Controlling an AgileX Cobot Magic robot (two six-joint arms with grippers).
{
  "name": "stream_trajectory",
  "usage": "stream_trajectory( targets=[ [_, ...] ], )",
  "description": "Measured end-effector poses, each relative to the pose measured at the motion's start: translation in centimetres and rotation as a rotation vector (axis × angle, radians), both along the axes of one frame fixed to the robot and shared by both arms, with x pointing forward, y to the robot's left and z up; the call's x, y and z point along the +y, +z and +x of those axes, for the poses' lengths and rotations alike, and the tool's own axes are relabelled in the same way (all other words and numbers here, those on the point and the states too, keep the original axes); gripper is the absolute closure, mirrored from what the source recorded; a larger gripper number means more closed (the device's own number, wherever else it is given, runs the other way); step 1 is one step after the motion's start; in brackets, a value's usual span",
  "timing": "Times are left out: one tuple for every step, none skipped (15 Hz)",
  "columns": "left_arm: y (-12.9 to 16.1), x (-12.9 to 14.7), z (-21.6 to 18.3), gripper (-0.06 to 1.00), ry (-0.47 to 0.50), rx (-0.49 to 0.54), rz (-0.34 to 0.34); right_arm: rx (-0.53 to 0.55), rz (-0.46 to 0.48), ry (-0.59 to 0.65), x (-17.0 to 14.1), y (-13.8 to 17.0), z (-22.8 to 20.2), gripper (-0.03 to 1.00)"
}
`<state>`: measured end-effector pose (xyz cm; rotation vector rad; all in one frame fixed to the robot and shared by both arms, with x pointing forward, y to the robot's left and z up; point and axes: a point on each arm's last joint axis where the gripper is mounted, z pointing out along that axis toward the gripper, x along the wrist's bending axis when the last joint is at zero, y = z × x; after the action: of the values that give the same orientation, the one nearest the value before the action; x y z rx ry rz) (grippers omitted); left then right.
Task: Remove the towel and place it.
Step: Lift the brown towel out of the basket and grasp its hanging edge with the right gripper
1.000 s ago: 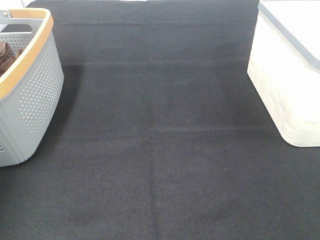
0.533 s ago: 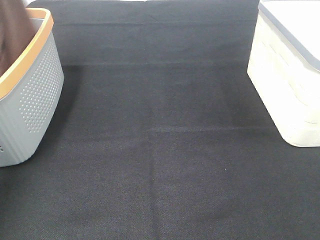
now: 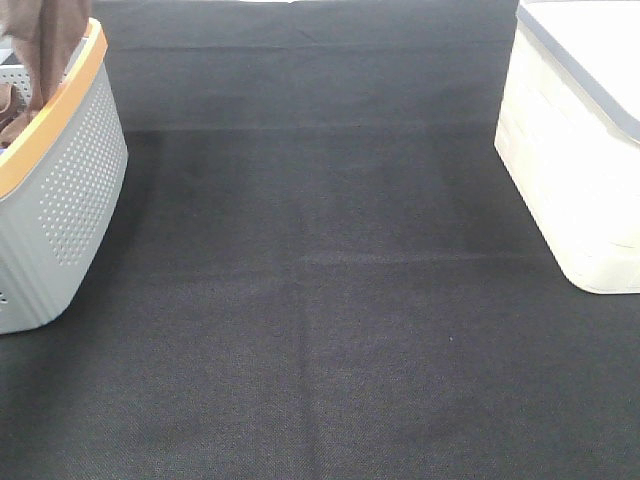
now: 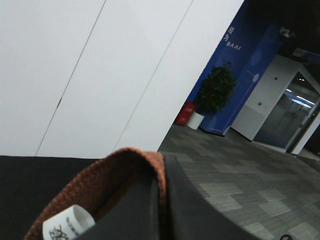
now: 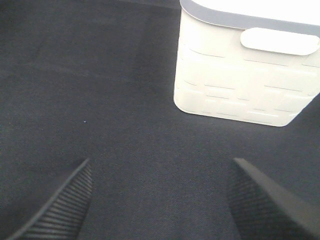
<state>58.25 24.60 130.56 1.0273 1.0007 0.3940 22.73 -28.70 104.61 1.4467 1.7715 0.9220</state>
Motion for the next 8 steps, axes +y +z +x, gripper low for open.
stream_trajectory(
  targets=[
    [0.1,-1.5,-0.1,0.94,-0.011,-0.028,0.009,-0.001,0.007,0.005,0.1,0.0,0.0,0.25],
    [0.2,-3.2,-0.3,0.94,-0.027,-0.058,0.024,-0.012,0.026,0.017,0.3,0.2,0.0,0.25],
    [0.4,-4.9,-0.7,0.94,-0.043,-0.088,0.041,-0.054,0.053,0.028,0.5,0.7,0.0,0.25],
    [0.5,-7.3,-1.4,0.94,-0.068,-0.132,0.079,-0.162,0.11,0.042,0.8,1.7,0.4,0.25],
    [0.5,-8.7,-1.9,0.94,-0.08,-0.155,0.1,-0.22,0.157,0.053,1.0,2.4,0.9,0.25],
    [0.6,-10.1,-2.5,0.94,-0.093,-0.178,0.127,-0.251,0.195,0.06,1.2,3.1,1.8,0.25],
    [0.5,-11.2,-3.0,0.94,-0.104,-0.199,0.154,-0.258,0.215,0.073,1.3,3.5,2.8,0.25],
    [0.5,-12.2,-3.5,0.94,-0.109,-0.22,0.178,-0.255,0.227,0.1,1.5,4.0,4.0,0.26]
  ],
)
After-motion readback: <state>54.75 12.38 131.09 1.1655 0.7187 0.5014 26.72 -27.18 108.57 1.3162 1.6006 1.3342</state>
